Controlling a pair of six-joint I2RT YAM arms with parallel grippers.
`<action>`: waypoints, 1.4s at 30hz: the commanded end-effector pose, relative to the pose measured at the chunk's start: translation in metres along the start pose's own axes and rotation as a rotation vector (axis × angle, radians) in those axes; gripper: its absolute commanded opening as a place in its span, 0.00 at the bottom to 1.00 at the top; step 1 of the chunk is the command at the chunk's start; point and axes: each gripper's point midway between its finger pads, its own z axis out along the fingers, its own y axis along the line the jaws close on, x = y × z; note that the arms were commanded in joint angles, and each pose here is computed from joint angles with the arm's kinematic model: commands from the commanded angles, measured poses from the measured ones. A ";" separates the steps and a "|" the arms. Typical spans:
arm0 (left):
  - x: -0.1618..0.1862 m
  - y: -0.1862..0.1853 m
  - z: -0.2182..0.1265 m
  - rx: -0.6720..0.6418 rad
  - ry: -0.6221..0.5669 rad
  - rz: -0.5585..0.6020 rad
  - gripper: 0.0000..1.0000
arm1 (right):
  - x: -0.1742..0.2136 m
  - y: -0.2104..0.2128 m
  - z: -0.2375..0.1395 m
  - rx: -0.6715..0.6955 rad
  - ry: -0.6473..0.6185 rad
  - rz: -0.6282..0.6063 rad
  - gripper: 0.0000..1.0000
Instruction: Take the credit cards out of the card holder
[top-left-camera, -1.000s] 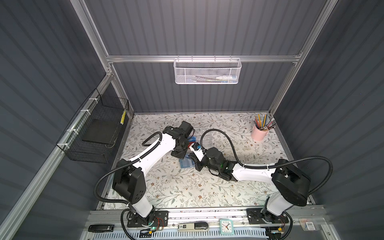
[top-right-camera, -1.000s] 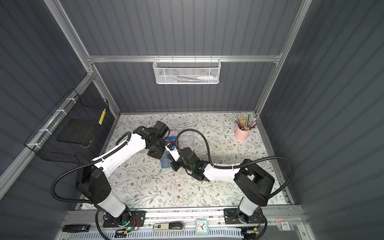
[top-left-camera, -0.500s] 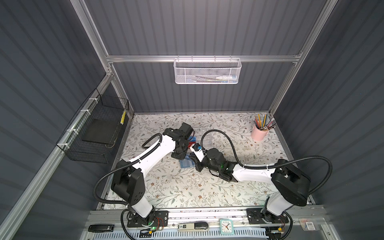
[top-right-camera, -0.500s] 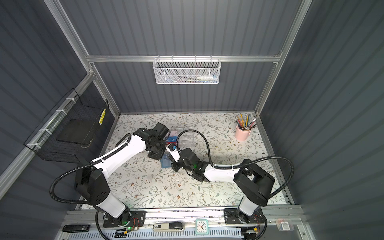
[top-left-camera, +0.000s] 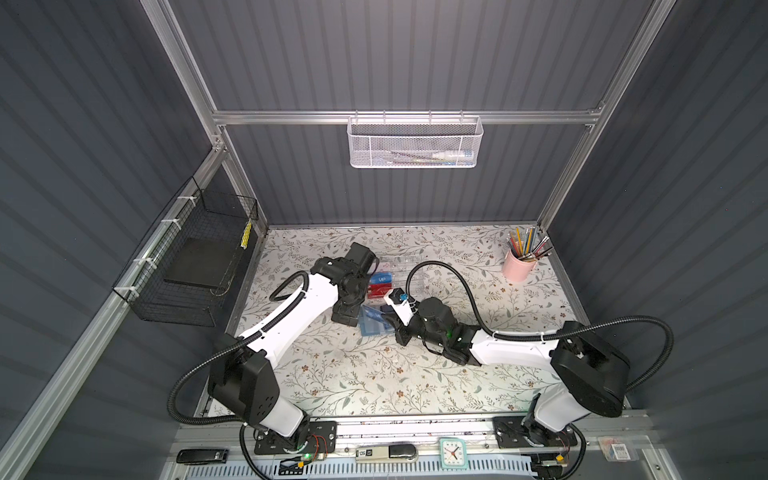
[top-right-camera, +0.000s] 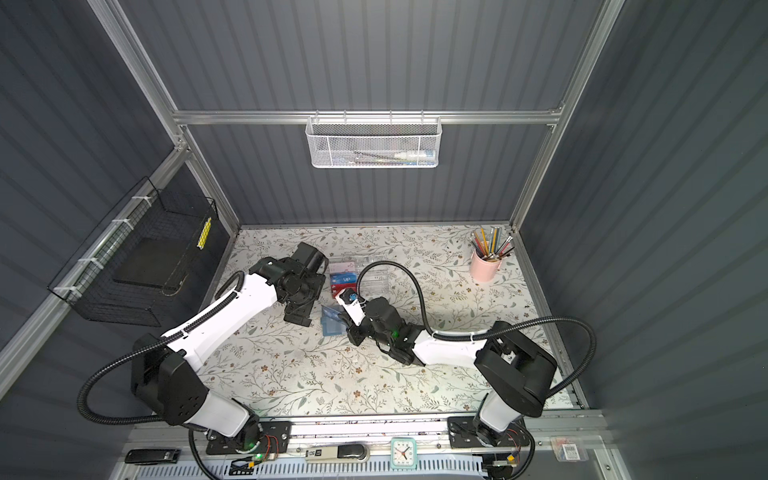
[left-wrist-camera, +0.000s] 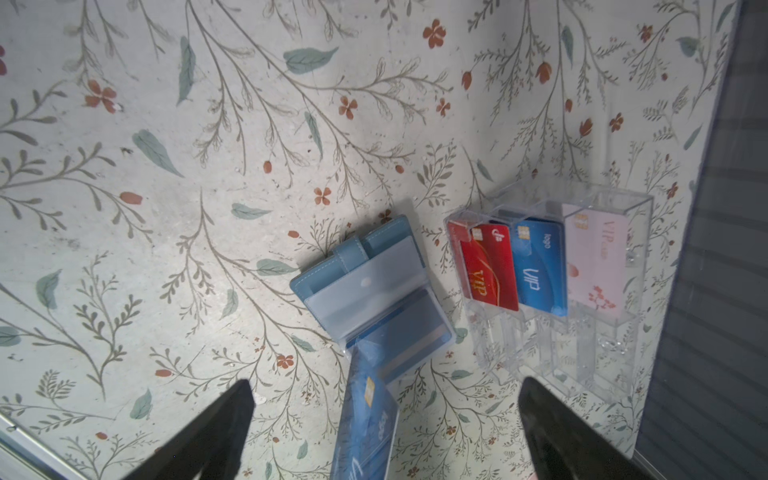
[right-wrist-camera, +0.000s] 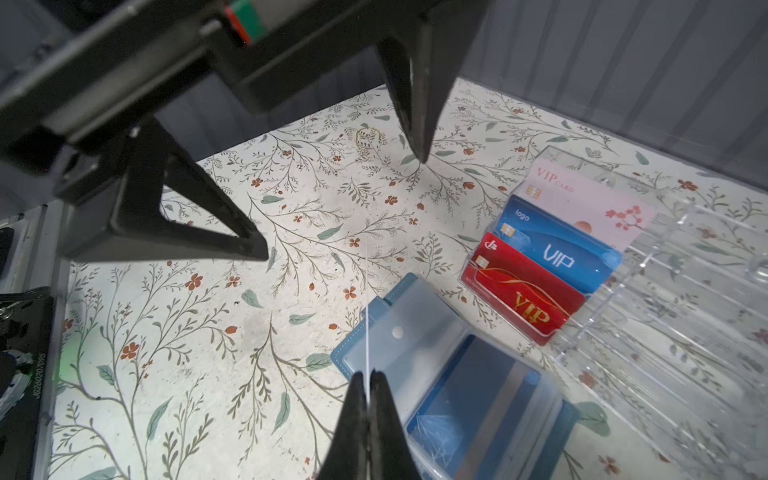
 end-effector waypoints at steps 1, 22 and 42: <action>-0.015 -0.010 -0.009 0.075 -0.014 0.060 1.00 | -0.006 -0.011 -0.009 -0.027 -0.003 0.018 0.00; 0.013 -0.077 -0.047 0.942 0.106 0.548 1.00 | -0.028 -0.097 0.043 -0.292 0.060 0.017 0.00; 0.004 -0.065 0.002 0.990 0.282 0.503 1.00 | -0.018 -0.146 0.090 -0.290 0.133 0.027 0.00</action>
